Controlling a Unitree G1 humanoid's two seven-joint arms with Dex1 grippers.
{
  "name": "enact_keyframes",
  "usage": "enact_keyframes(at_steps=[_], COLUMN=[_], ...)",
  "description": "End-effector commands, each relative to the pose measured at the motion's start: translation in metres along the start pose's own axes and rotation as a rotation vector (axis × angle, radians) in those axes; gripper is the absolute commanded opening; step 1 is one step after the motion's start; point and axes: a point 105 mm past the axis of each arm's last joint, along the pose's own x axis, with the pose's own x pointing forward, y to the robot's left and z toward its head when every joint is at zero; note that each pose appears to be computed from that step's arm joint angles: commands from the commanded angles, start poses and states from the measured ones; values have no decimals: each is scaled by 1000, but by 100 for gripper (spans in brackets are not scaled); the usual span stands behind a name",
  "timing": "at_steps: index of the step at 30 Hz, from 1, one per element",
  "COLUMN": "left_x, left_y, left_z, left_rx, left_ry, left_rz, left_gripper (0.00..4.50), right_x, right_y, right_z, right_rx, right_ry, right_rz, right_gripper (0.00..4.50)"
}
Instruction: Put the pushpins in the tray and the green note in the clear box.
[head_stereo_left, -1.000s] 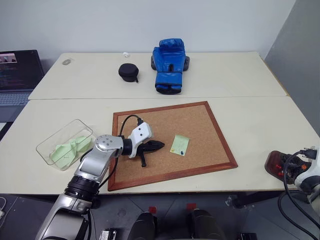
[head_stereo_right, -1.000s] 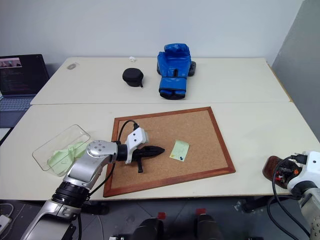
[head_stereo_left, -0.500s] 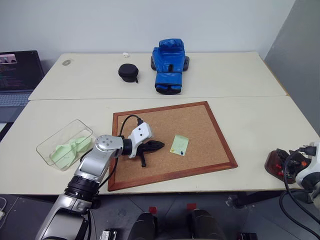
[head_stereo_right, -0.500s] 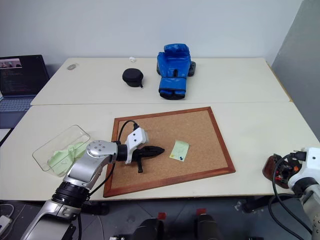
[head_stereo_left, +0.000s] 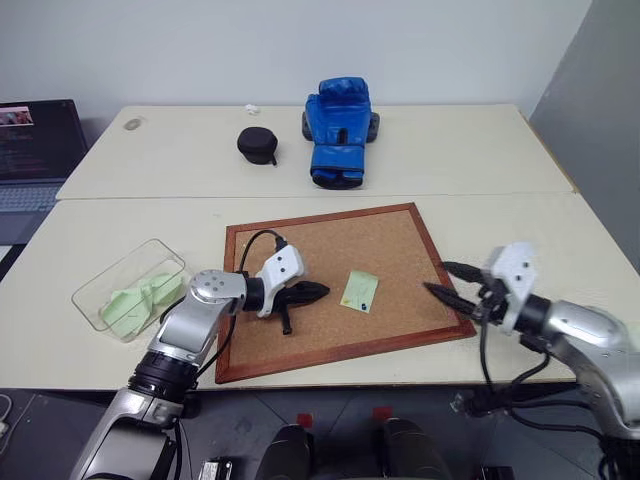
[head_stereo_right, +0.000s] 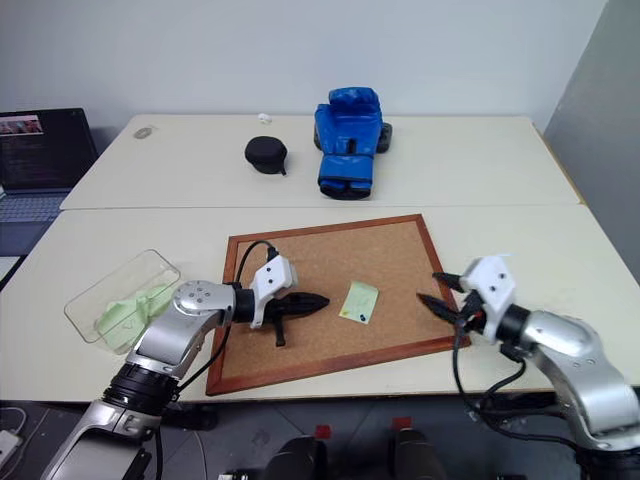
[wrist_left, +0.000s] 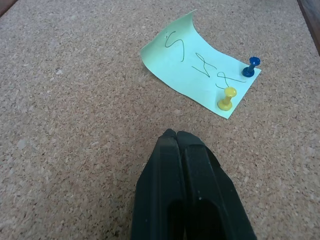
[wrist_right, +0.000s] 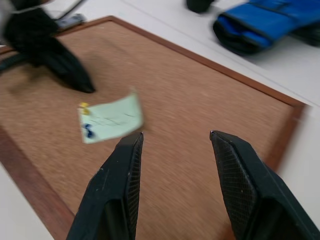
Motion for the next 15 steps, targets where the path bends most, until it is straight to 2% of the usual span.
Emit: enact_keyframes(at_steps=[1,4,8,15], left_x=[-1,-2,-2,-2], left_y=[-1,-2,-5,-5], left_z=[-5,-5,-7,-8], left_rx=[-3,-3,-4,-2], left_ry=[28,30,36,51], left_rz=[5,5,0,0], left_gripper=[0,0,0,0], right_x=[17,30,39,57], right_y=[12,24,32,37], right_z=[5,-5,-17,-19], right_rx=[-39,-43,-48,-42], right_ry=[-52,-43,-32,-59], right_rz=[106,198,237,257], right_gripper=[225,225,225,225])
